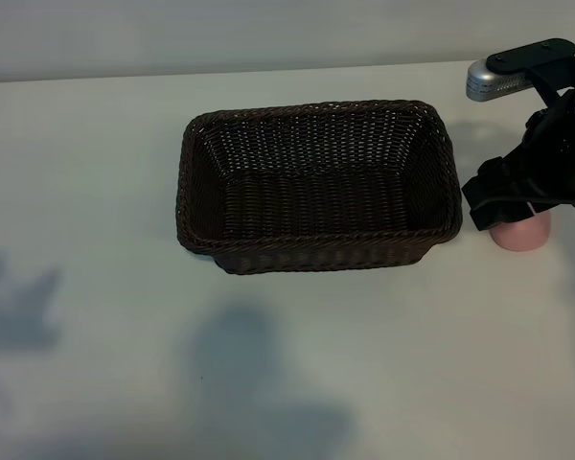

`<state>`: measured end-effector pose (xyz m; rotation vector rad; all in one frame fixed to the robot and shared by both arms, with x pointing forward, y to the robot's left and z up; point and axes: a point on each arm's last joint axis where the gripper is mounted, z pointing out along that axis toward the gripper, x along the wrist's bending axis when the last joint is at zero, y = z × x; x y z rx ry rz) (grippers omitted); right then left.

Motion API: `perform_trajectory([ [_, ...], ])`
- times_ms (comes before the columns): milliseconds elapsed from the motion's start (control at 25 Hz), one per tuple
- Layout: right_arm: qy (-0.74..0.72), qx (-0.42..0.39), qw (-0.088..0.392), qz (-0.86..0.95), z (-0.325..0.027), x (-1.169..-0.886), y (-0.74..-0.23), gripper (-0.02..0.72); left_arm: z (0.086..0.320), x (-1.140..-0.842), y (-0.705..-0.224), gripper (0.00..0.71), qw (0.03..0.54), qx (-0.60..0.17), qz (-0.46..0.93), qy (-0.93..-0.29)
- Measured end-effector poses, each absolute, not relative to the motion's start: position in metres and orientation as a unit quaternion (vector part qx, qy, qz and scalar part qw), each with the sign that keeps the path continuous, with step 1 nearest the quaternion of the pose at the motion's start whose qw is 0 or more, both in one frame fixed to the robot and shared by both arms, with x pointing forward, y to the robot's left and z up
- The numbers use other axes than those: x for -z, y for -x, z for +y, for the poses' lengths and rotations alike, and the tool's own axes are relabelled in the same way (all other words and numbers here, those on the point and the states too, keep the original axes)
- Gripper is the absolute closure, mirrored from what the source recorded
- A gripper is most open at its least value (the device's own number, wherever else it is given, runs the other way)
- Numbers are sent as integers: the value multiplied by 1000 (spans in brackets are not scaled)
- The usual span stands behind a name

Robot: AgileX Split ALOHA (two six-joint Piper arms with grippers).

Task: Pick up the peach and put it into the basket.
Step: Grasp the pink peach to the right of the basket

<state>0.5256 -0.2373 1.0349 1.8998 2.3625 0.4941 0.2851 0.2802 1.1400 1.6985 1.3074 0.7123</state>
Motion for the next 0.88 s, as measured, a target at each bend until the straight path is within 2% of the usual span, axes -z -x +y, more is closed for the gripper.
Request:
perform_trajectory([
  [400,-618,-161,35,769,-237,-1035,-526,108,285,-1085,-245,114,396,-274,506,-716],
  [640,-618,-161,35,769,-237,-1035,-526,108,288,-1059,-241,114,351,-247,522,-737],
  [880,-618,-160,35,769,-237,-1035,-526,108,296,-1041,-246,114,299,-255,552,-736],
])
